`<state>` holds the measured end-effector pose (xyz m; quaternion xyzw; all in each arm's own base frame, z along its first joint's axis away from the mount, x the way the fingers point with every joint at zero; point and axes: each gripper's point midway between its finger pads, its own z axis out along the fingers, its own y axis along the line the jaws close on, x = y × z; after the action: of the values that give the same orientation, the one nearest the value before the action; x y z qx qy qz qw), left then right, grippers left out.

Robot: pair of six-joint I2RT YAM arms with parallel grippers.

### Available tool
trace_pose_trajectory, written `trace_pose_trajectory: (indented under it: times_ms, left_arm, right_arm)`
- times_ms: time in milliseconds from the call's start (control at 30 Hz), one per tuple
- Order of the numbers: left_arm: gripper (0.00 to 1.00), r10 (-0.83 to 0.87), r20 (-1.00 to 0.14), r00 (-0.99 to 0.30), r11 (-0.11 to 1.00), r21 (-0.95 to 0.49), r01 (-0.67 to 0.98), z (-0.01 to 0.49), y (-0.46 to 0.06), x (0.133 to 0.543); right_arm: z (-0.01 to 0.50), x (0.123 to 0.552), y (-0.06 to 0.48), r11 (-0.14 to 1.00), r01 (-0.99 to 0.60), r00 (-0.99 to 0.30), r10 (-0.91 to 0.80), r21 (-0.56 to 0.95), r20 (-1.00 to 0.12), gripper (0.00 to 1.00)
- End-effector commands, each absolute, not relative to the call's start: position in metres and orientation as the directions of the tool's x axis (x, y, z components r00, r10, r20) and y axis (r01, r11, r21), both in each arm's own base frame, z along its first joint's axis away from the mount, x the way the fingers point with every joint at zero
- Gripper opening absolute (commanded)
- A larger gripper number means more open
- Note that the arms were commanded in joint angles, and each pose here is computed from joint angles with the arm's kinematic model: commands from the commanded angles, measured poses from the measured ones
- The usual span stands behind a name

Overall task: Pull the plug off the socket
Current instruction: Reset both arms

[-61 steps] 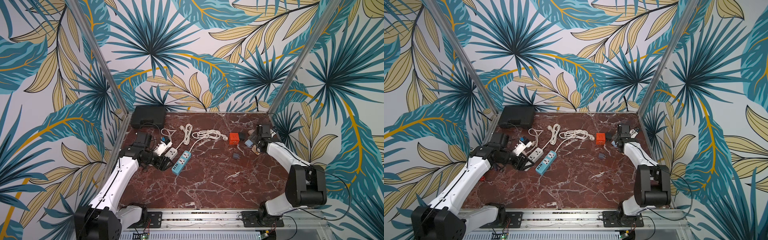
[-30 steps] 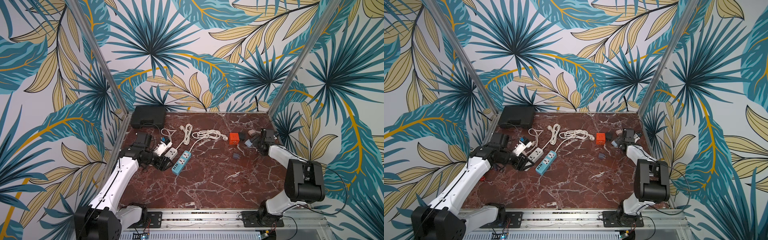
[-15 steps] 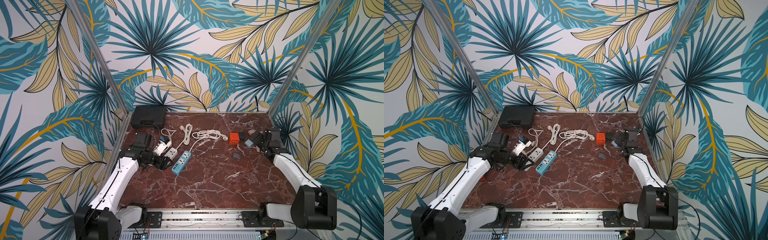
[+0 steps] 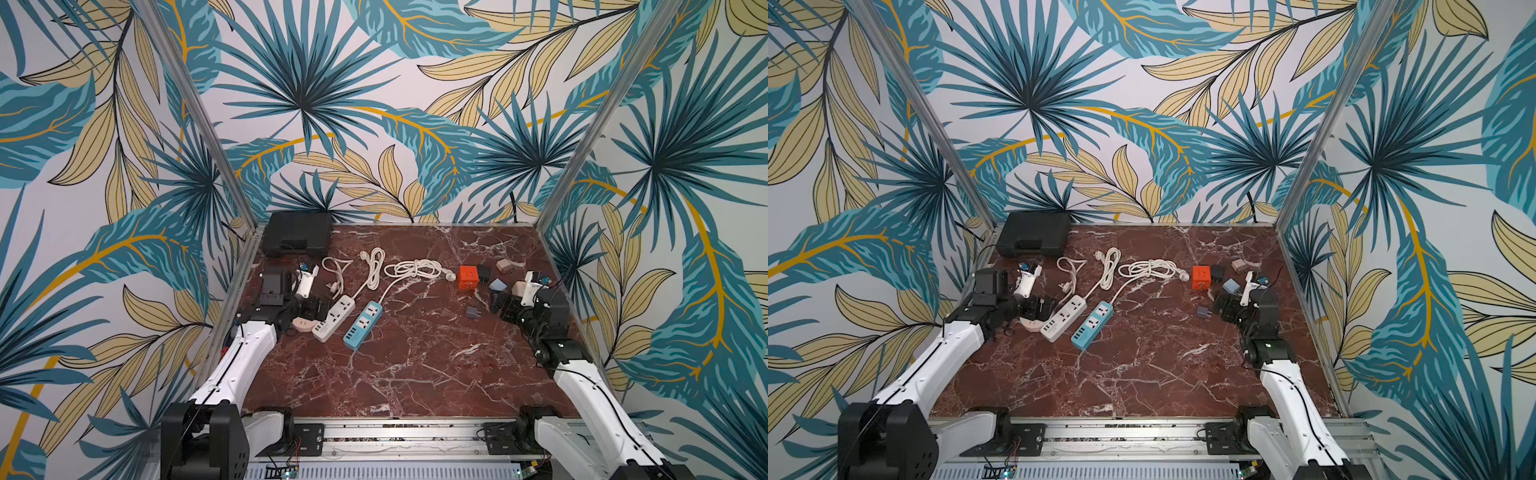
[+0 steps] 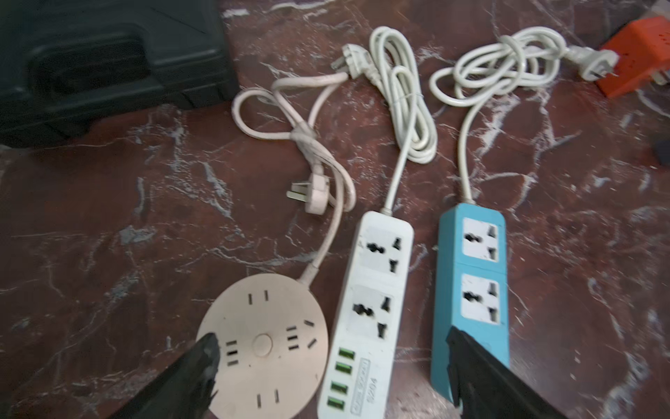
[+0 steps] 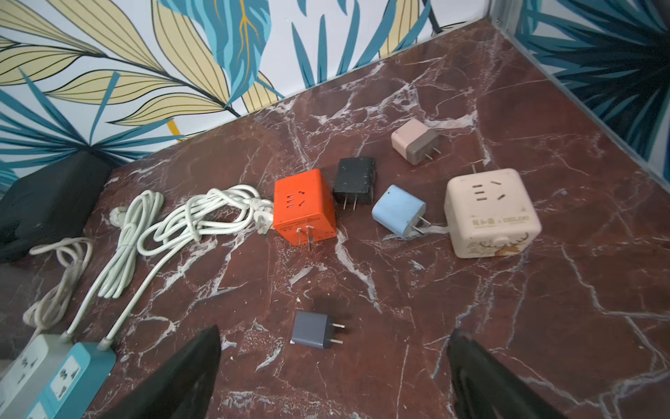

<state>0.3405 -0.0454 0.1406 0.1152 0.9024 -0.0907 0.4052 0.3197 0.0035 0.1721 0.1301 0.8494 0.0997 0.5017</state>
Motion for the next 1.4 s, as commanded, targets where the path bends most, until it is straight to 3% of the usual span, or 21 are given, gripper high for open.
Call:
trace_pose_trajectory:
  times_ms: [0, 200, 333, 467, 533, 667, 800, 1000, 1167, 1367]
  left_arm:
    - [1.00, 0.115, -0.895, -0.432, 0.978, 0.026, 0.208, 0.158, -0.029, 0.369]
    - [1.00, 0.117, -0.975, -0.188, 0.980, 0.083, 0.180, 0.151, -0.027, 0.362]
    - [1.00, 0.071, -0.993, -0.096, 0.990, 0.059, 0.125, 0.152, -0.019, 0.366]
    - [1.00, 0.071, -0.985, -0.159, 0.987, 0.046, 0.152, 0.122, -0.022, 0.378]
    - [1.00, 0.044, -0.996, -0.079, 0.995, 0.036, 0.092, 0.129, -0.012, 0.382]
    - [1.00, 0.036, -0.983, -0.181, 0.997, 0.023, 0.076, 0.121, -0.009, 0.386]
    - [1.00, 0.016, -0.982, -0.187, 1.000, 0.014, 0.009, 0.121, 0.002, 0.395]
    - [1.00, -0.009, -0.976, -0.217, 0.998, 0.006, -0.065, 0.118, 0.015, 0.404]
    - [1.00, -0.004, -0.976, -0.217, 0.999, 0.007, -0.051, 0.118, 0.013, 0.404]
    - [1.00, -0.004, -0.976, -0.218, 0.999, 0.007, -0.051, 0.118, 0.013, 0.404]
  right_arm:
    - [0.182, 0.326, 0.013, 0.959, 0.038, -0.421, 0.271, 0.282, -0.866, 1.00]
    - [0.188, 0.327, 0.005, 0.968, 0.065, -0.404, 0.248, 0.242, -0.881, 1.00]
    - [0.189, 0.327, 0.003, 0.972, 0.068, -0.398, 0.232, 0.223, -0.887, 1.00]
    - [0.186, 0.329, -0.003, 0.971, 0.105, -0.400, 0.239, 0.215, -0.885, 1.00]
    - [0.185, 0.330, -0.009, 0.966, 0.144, -0.390, 0.256, 0.216, -0.885, 1.00]
    - [0.185, 0.333, -0.012, 0.966, 0.147, -0.356, 0.252, 0.212, -0.900, 1.00]
    - [0.182, 0.342, -0.005, 0.978, 0.092, -0.348, 0.209, 0.188, -0.914, 1.00]
    - [0.163, 0.362, 0.017, 0.984, -0.045, -0.438, 0.134, 0.170, -0.889, 1.00]
    - [0.159, 0.378, 0.019, 0.991, -0.111, -0.324, 0.034, 0.073, -0.945, 1.00]
    - [0.135, 0.393, 0.018, 0.990, -0.125, -0.311, 0.020, 0.062, -0.950, 1.00]
